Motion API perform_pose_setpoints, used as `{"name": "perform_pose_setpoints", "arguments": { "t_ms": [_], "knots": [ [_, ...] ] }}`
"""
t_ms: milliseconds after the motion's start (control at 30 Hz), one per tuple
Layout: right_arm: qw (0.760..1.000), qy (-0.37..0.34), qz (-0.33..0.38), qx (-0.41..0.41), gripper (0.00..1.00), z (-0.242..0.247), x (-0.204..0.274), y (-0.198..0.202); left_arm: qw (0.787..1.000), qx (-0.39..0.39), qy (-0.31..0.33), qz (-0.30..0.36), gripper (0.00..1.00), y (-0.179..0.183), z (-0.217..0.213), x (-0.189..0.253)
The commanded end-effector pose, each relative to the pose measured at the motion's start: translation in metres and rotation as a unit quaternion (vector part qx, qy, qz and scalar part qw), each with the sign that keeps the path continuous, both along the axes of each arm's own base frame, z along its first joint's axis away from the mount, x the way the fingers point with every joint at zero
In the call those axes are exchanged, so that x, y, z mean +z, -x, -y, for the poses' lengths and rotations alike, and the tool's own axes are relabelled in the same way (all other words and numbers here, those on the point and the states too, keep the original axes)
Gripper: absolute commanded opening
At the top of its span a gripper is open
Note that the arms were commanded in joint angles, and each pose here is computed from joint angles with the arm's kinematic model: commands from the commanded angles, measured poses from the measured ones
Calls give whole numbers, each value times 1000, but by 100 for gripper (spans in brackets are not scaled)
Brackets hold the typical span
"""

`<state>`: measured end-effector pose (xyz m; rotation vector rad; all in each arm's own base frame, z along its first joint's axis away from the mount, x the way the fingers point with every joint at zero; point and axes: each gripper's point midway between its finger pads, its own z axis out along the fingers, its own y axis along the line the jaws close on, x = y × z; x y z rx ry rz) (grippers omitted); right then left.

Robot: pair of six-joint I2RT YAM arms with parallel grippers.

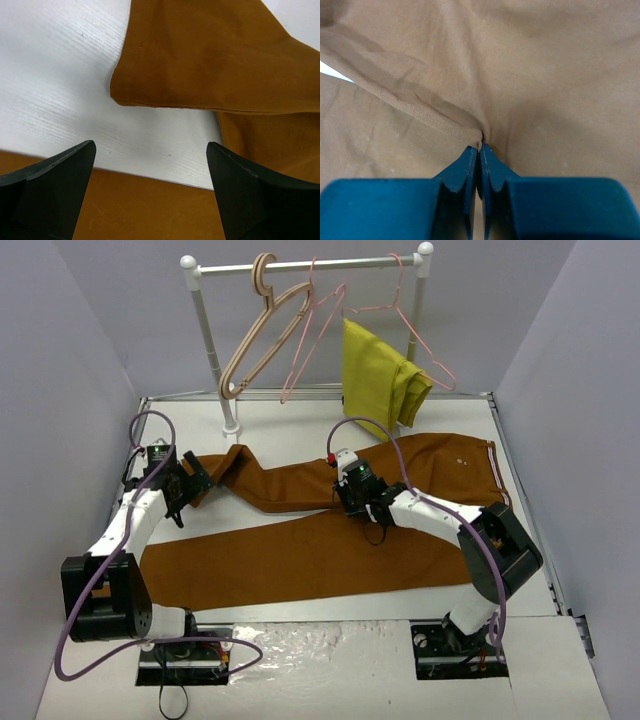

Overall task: Place the trousers on the hanger
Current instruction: Flatten out the trousers at the center of the board.

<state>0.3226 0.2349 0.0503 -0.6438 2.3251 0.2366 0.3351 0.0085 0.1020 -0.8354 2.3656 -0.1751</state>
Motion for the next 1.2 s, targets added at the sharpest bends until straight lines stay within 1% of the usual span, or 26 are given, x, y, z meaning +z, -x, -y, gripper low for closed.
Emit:
{"name": "perform_pose_setpoints", "arguments": {
  "t_ms": [0, 133, 167, 233, 267, 333, 467, 567, 600, 667, 700, 767, 800, 867, 900, 933, 967, 1000, 1033, 1100, 1133, 1167],
  "knots": [
    [1000, -11, -6, 7, 2, -4, 6, 4, 995, -48, -59, 64, 92, -21, -7, 24],
    [1000, -16, -9, 11, 2, -7, 7, 4, 989, -100, -94, 59, 91, -27, 0, 17],
    [1000, -18, -9, 12, 2, -8, 7, 4, 985, -123, -107, 51, 91, -29, 4, 12],
    [1000, -18, -10, 12, 2, -9, 7, 3, 982, -139, -120, 40, 90, -30, 3, 7],
    [1000, -19, -9, 13, 2, -10, 8, 3, 976, -163, -139, 32, 87, -32, 10, 2],
    [1000, -20, -8, 14, 2, -11, 9, 2, 971, -178, -161, 17, 83, -34, 7, -5],
    [1000, -20, -5, 15, 2, -12, 11, 1, 964, -187, -187, -7, 75, -38, 0, -12],
    [1000, -21, -4, 15, 2, -12, 12, 0, 962, -174, -210, -22, 66, -43, -10, -17],
    [1000, -21, -5, 16, 2, -12, 13, 0, 961, -167, -218, -20, 60, -47, -13, -14],
    [1000, -21, -5, 17, 2, -11, 14, 0, 960, -151, -236, -26, 53, -52, -22, -15],
    [1000, -20, -5, 17, 2, -11, 14, 1, 959, -144, -241, -22, 46, -57, -24, -11],
    [1000, -18, -3, 17, 2, -9, 17, 1, 958, -136, -253, -20, 40, -63, -29, -11],
    [1000, -16, -2, 16, 2, -8, 17, 2, 957, -136, -254, -18, 34, -66, -29, -11],
    [1000, -14, 0, 17, 2, -7, 19, 3, 956, -141, -256, -17, 28, -71, -29, -10],
    [1000, -12, 2, 16, 2, -5, 20, 3, 955, -144, -259, -16, 24, -72, -29, -7],
    [1000, -11, 3, 15, 2, -4, 22, 2, 953, -147, -265, -11, 17, -76, -30, 2],
    [1000, -9, 5, 14, 2, -2, 25, 3, 951, -146, -270, -26, 13, -69, -34, 5],
    [1000, -8, 8, 14, 2, -1, 27, 3, 950, -146, -276, -28, 10, -67, -36, 12],
    [1000, -5, 8, 13, 2, 0, 28, 4, 945, -152, -287, -33, 3, -60, -40, 32],
    [1000, -6, 17, 12, 2, 2, 35, 4, 939, -143, -309, -48, 2, -48, -51, 57],
    [1000, -6, 18, 12, 2, 4, 37, 6, 936, -144, -317, -57, 2, -37, -57, 80],
    [1000, -6, 17, 12, 2, 4, 38, 7, 933, -137, -328, -63, 2, -30, -62, 93]
  ]
}}
